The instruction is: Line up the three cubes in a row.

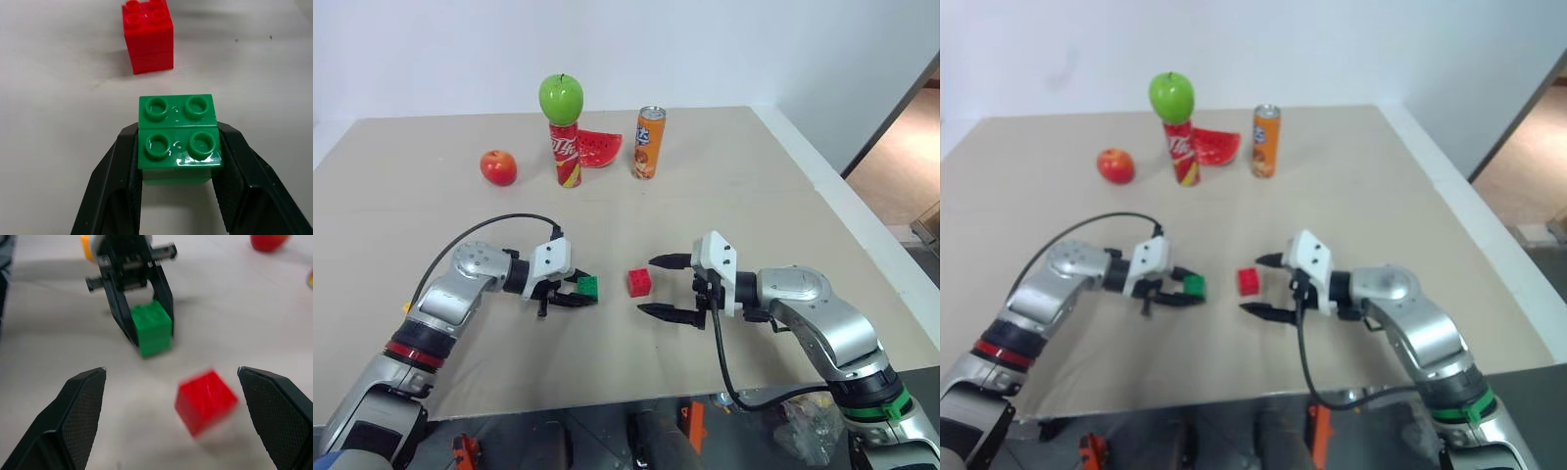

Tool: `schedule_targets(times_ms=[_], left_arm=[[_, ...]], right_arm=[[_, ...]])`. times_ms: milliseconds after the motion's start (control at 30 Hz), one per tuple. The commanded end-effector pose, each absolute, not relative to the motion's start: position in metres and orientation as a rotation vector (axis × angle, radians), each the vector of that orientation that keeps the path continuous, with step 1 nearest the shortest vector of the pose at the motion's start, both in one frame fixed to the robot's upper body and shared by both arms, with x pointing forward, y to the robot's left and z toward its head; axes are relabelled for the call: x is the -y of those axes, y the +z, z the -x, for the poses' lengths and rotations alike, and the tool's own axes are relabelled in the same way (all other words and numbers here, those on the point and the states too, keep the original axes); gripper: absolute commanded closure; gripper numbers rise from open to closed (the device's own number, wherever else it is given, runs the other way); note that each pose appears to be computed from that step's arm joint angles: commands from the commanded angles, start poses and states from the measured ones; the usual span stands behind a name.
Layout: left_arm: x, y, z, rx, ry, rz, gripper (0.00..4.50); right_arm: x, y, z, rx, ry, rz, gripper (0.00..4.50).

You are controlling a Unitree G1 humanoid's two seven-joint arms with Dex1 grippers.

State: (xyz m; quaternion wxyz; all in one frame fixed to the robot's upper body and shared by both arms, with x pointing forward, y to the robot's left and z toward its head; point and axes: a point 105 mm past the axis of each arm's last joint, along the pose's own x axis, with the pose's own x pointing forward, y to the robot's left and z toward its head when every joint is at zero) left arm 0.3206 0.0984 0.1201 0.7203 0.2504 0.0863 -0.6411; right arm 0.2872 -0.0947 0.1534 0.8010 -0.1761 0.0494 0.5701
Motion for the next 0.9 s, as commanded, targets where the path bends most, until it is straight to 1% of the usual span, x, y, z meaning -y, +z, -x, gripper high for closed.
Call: schedule_targets(times_ms=[33, 133, 333, 500, 633, 900], left_arm=[[-0.095, 0.127, -0.324, -0.153, -1.412, -0.561, 3.13], [-0.096, 0.128, -0.326, -0.159, -1.371, -0.518, 3.13], [-0.103, 0.125, -0.321, -0.186, -1.322, -0.467, 3.13], [-0.093, 0.126, -0.313, -0.169, -1.332, -0.418, 3.13], [-0.091, 0.124, -0.311, -0.166, -1.348, -0.437, 3.13], [-0.093, 0.118, -0.316, -0.181, -1.346, -0.474, 3.13]], right_arm=[[0.102, 0.164, -0.288, -0.047, 1.188, 0.405, 0.0], [0.105, 0.163, -0.288, -0.046, 1.177, 0.405, 0.0], [0.106, 0.162, -0.285, -0.046, 1.171, 0.402, 0.0], [0.104, 0.163, -0.285, -0.045, 1.182, 0.401, 0.0], [0.103, 0.164, -0.285, -0.044, 1.189, 0.401, 0.0], [0.1, 0.168, -0.285, -0.047, 1.194, 0.402, 0.0]])
